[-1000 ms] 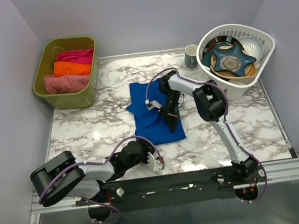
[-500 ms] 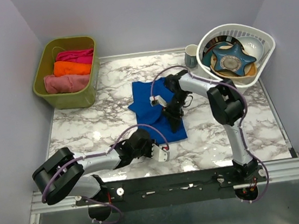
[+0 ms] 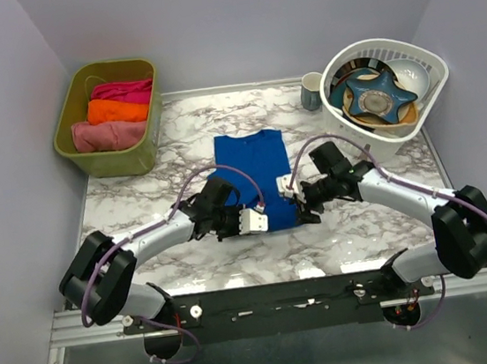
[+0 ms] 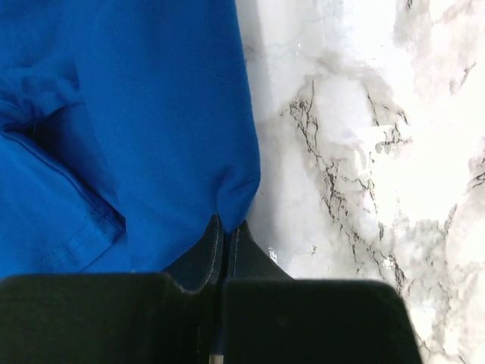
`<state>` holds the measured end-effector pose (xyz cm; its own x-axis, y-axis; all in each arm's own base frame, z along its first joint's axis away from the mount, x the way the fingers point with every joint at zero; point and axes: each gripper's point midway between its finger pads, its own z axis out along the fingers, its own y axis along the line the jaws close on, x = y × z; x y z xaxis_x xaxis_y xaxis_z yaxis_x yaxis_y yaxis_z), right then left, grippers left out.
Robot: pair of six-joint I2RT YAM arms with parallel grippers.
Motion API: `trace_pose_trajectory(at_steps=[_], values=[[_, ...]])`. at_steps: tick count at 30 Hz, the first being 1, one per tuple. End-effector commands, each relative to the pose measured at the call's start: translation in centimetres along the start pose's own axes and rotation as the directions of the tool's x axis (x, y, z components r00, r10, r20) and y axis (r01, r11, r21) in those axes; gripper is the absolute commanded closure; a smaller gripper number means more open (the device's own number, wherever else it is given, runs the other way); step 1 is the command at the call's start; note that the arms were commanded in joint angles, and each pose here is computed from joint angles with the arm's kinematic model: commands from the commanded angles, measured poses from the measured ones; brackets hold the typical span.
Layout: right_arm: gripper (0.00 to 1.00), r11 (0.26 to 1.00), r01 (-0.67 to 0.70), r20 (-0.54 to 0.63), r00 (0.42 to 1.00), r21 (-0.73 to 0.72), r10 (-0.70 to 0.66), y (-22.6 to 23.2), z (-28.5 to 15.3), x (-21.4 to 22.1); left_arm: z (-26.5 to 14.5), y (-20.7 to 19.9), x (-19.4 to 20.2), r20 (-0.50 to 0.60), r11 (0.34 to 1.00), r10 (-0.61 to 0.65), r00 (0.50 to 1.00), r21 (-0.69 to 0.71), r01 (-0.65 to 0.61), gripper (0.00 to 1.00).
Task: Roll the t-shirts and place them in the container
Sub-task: Roll the T-shirt to the center of the board.
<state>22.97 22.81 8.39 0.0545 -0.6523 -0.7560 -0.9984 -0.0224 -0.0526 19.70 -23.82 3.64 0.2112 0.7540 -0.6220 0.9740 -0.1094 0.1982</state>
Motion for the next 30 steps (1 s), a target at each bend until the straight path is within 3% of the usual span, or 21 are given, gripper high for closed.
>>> trace_pose_trajectory(at_steps=[1,11,13,19,22,23,26,30], values=[[0.30,0.958,0.274,0.042,0.960,0.082,-0.278,-0.2,1.5,-1.6,-0.7,-2.5,-0.8,0.046,0.966,-0.159,0.986,0.214,0.146,1.00],[0.29,0.929,0.365,-0.007,0.931,0.056,-0.365,1.5,4.0,-1.9,-1.2,-1.3,-0.6,0.059,0.949,-0.225,0.972,0.241,0.205,1.00],[0.22,0.924,0.381,-0.026,0.924,0.021,-0.381,2.1,4.6,-1.5,-1.2,-1.1,-0.7,0.065,0.944,-0.241,0.968,0.246,0.219,1.00],[0.22,0.916,0.400,-0.147,0.904,-0.041,-0.401,2.4,6.4,0.2,-1.5,-0.2,-0.5,0.074,0.929,-0.289,0.955,0.264,0.261,1.00],[0.36,0.927,0.374,-0.192,0.908,-0.033,-0.373,1.8,7.0,0.8,-1.7,0.2,-0.6,0.079,0.917,-0.315,0.946,0.280,0.282,1.00],[0.51,0.932,0.362,-0.198,0.913,-0.017,-0.358,1.4,7.0,0.6,-1.6,0.2,-0.5,0.078,0.911,-0.324,0.943,0.295,0.289,1.00],[0.70,0.958,0.287,-0.210,0.937,0.002,-0.280,1.1,6.8,0.0,-2.1,0.6,-0.6,0.077,0.886,-0.366,0.927,0.334,0.322,1.00],[0.85,0.987,0.160,-0.203,0.966,-0.020,-0.161,1.2,5.9,-0.5,-3.6,0.6,-1.0,0.060,0.833,-0.425,0.903,0.416,0.364,1.00]])
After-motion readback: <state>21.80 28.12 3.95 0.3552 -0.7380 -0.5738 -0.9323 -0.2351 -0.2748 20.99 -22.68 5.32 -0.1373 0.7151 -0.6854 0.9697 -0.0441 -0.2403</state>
